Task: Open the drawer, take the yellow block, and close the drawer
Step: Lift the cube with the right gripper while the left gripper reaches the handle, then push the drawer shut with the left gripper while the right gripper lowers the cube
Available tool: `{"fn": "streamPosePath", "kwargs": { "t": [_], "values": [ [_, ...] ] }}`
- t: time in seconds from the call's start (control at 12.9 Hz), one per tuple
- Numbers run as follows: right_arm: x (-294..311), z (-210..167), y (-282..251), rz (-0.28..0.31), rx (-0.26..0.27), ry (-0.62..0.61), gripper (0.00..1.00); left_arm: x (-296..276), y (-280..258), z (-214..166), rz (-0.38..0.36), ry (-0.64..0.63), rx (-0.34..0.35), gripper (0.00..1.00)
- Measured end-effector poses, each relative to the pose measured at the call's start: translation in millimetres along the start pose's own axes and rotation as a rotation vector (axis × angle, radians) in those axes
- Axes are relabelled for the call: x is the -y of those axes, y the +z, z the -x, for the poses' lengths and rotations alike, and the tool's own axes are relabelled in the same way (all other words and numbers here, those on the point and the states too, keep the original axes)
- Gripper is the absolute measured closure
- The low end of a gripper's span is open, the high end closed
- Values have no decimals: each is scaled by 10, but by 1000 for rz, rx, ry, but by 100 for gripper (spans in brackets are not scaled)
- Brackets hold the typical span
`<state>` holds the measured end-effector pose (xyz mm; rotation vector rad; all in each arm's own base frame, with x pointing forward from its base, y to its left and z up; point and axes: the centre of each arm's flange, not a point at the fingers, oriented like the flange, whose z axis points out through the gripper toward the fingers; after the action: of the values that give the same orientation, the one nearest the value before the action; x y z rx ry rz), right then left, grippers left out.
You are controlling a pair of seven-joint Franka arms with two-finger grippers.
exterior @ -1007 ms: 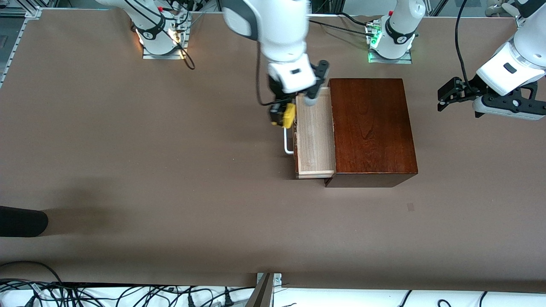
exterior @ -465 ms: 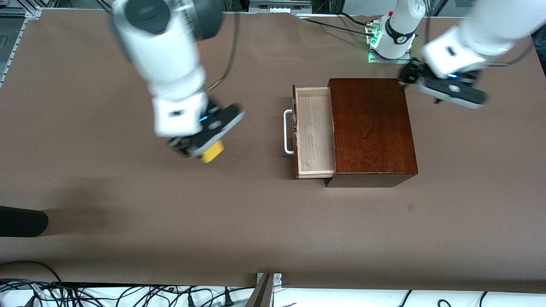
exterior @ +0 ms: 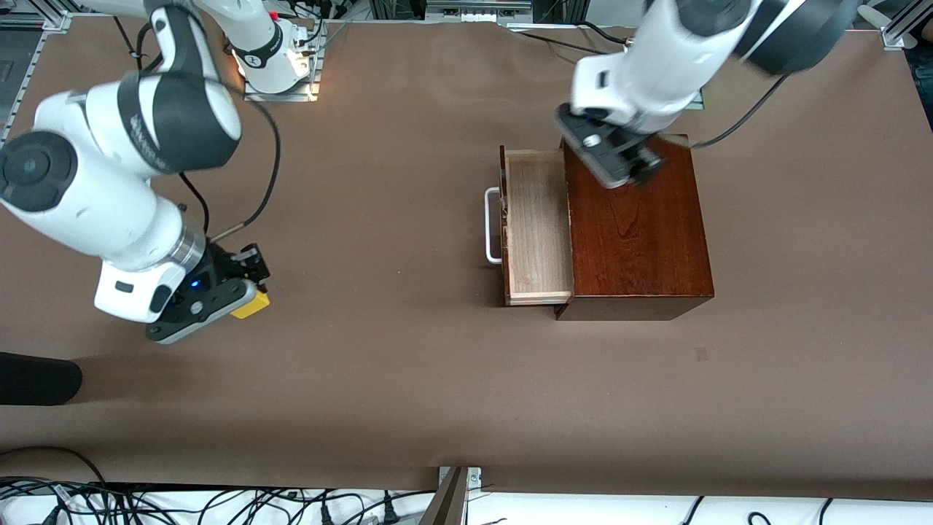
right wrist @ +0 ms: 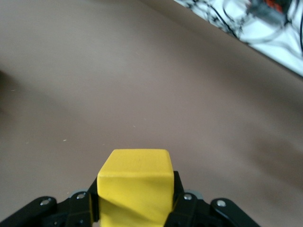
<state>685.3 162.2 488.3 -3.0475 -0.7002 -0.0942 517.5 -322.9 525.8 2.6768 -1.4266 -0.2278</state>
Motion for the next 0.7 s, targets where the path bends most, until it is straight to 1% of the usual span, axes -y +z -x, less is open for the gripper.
{"fn": "streamPosePath", "kwargs": {
  "t": [0.15,0.23,0.39,0.46,0.54,0.62,0.7],
  "values": [
    [-233,356,415,-9,31,96,44,12,360,-504,34,142,-28,0],
    [-302,544,611,-12,41,128,44,-15,553,-708,54,219,-28,0],
    [-355,872,1010,-12,49,184,44,-112,917,-982,112,323,-18,0],
    [-361,1020,1232,-9,44,205,44,-197,1044,-1103,124,370,-31,0],
    [-349,1166,1471,-4,32,229,44,-315,1127,-1232,116,419,-61,0],
    [-322,1305,1699,2,14,244,44,-457,1197,-1347,103,462,-87,0],
    [-292,1437,1897,10,-10,254,44,-586,1281,-1435,95,499,-99,0]
  ]
}}
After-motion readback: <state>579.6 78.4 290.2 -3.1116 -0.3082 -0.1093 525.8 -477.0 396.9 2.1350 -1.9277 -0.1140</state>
